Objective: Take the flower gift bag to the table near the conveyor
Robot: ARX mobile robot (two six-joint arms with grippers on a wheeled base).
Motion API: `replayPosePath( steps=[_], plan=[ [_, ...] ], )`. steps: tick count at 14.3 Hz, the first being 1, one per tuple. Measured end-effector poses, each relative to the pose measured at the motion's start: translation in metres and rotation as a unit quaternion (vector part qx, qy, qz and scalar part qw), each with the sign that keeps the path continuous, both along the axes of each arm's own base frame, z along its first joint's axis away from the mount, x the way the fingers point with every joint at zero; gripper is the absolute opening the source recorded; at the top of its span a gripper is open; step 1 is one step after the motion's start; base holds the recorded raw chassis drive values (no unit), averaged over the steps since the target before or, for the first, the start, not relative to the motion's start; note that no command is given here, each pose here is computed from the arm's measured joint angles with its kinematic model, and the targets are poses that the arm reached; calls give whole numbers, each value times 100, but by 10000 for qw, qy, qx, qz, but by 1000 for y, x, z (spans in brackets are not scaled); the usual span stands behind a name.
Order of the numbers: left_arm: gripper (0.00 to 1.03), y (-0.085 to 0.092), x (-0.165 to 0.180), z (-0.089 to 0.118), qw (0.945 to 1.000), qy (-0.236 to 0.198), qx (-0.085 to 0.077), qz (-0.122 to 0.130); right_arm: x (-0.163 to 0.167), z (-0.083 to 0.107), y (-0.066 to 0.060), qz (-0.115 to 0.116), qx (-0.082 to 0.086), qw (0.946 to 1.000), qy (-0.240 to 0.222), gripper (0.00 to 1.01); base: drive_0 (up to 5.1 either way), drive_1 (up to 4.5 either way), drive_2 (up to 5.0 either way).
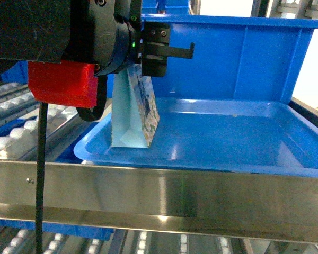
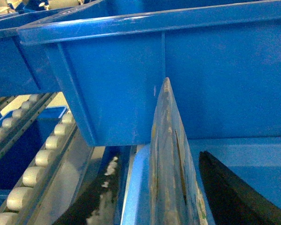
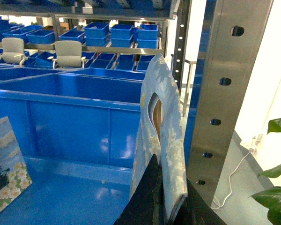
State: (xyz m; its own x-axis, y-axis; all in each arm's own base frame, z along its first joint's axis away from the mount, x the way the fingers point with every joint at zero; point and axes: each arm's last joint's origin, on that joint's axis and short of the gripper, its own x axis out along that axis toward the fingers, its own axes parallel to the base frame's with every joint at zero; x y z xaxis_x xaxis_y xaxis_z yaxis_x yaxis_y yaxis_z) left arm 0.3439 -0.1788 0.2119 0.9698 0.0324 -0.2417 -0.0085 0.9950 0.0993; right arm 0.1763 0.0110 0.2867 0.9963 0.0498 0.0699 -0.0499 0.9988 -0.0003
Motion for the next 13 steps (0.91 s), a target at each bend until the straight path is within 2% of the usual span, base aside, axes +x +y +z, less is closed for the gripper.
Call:
replayPosePath(
  steps=[3,5,10,13],
  plan=[
    [25,-2,-4,-4,10000,30,53,53,0,0,0,-2,0,10000,-2,2,0,0,0],
    [1,-1,-10,-7,10000,12,4,70,0,0,0,-2,0,10000,0,2,0,0,0],
    [2,5,-19,-4,9997,-191,-49,153,0,0,0,-2,0,10000,0,2,0,0,0],
    [2,10,-26,12,9990,-398,-166,95,0,0,0,-2,0,10000,0,2,0,0,0]
  ],
)
